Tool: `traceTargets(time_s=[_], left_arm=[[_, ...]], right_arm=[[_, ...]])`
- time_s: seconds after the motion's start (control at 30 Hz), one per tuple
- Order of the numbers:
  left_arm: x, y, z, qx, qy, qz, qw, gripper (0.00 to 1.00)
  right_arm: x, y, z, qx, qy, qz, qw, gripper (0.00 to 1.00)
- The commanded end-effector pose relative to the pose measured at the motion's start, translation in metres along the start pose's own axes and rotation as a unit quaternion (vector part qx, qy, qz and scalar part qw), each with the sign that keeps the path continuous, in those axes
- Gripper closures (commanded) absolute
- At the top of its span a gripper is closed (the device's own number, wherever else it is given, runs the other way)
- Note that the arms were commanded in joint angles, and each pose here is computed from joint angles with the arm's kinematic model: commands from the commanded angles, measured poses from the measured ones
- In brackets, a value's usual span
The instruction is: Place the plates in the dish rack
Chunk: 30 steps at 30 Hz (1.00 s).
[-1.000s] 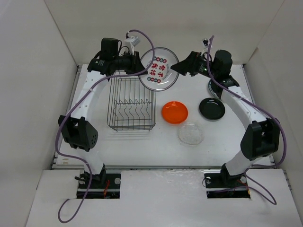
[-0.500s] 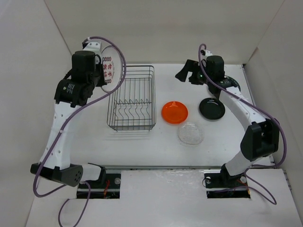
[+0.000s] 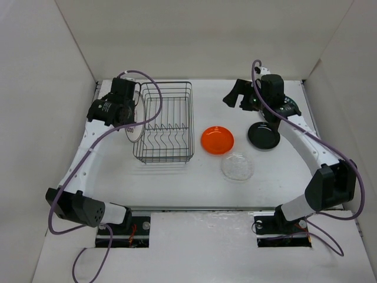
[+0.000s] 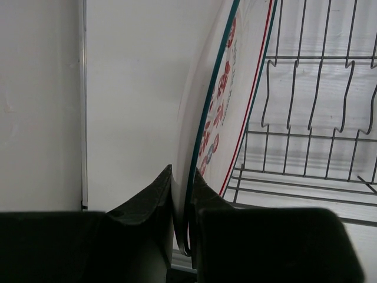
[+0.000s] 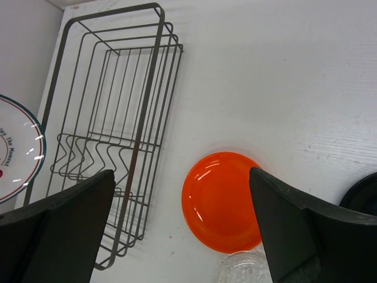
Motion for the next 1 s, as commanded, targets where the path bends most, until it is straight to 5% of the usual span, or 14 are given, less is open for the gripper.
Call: traceTargets(time_s=[0.0, 0.57, 0.73, 0.97], left_arm=[[0.004, -0.004, -0.006, -0.002, -0.022, 0.016, 1.000, 1.00], [-0.015, -0.024, -0.041, -0.022, 0.043, 0.029, 0.998, 1.00], [-0.014, -0.031, -0.039, -0.049, 0.052, 0.025, 0.997, 0.55], [0.014, -0.036, -0.019, -0.088, 0.023, 0.019, 0.996, 0.18]], right_arm=[[0.005, 0.002, 0.008, -0.003, -0.015, 0.008, 1.000, 0.00], [0.008, -0.016, 0.020, -0.009, -0.024, 0.007, 1.000, 0.00], [0.002, -0.025, 0.012, -0.017, -0.012, 0.007, 1.000, 0.00], [0.007, -0.073, 0.024, -0.123, -0.026, -0.009, 0.992, 0.00]])
Point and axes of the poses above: each gripper's point midway between its finger pads, its own z axis back along the fingers, its own y axis along the line the jaws close on, x = y × z, the point moved 5 cm from there along z, back along the fingers, and after that the axes turned 8 degrees about z, right-handed, at the moved point
